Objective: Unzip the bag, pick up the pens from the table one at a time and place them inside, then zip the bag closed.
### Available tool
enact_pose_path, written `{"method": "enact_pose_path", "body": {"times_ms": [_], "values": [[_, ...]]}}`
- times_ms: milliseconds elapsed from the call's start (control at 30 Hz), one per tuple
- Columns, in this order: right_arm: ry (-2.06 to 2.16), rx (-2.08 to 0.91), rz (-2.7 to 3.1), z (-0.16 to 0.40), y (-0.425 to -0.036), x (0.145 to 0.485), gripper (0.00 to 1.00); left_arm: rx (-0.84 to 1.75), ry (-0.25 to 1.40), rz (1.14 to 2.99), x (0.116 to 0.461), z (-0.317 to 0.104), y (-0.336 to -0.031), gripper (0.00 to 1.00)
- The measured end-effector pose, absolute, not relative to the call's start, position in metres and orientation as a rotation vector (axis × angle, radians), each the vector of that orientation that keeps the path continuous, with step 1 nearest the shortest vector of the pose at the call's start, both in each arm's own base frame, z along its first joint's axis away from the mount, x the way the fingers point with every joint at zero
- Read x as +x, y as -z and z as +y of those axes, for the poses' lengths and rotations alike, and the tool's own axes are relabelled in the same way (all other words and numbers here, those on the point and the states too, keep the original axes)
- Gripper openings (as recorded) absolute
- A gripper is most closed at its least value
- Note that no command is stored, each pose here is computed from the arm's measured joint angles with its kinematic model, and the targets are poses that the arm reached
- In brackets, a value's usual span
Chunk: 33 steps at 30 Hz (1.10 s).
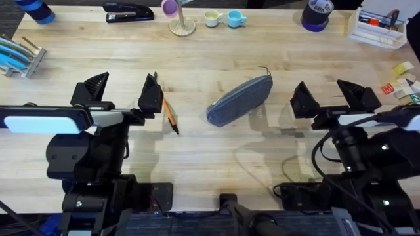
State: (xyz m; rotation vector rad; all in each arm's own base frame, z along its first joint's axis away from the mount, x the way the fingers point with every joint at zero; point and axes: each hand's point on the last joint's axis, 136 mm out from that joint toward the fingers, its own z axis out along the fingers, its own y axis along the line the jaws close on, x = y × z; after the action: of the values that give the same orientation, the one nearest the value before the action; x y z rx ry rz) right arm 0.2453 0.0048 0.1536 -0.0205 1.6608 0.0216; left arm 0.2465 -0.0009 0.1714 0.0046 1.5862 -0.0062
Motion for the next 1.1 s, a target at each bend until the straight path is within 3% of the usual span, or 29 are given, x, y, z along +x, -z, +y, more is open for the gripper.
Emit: {"method": "enact_pose_path", "body": {"times_ms": [733, 933, 1100], "values": [[-0.024, -0.022, 1.665, 0.005, -0.153, 0.245, 0.996, 0.008, -0.004, 1.587, 0.246, 0.0, -0.171, 0.993], [-0.047, -0.04, 1.75, 0.009, -0.146, 0.239, 0.997, 0.052, 0.048, 1.743, 0.237, -0.01, -0.156, 0.993], [-0.073, -0.051, 1.94, 0.013, -0.138, 0.221, 0.996, 0.087, 0.088, 1.78, 0.227, -0.018, -0.196, 0.993]]}}
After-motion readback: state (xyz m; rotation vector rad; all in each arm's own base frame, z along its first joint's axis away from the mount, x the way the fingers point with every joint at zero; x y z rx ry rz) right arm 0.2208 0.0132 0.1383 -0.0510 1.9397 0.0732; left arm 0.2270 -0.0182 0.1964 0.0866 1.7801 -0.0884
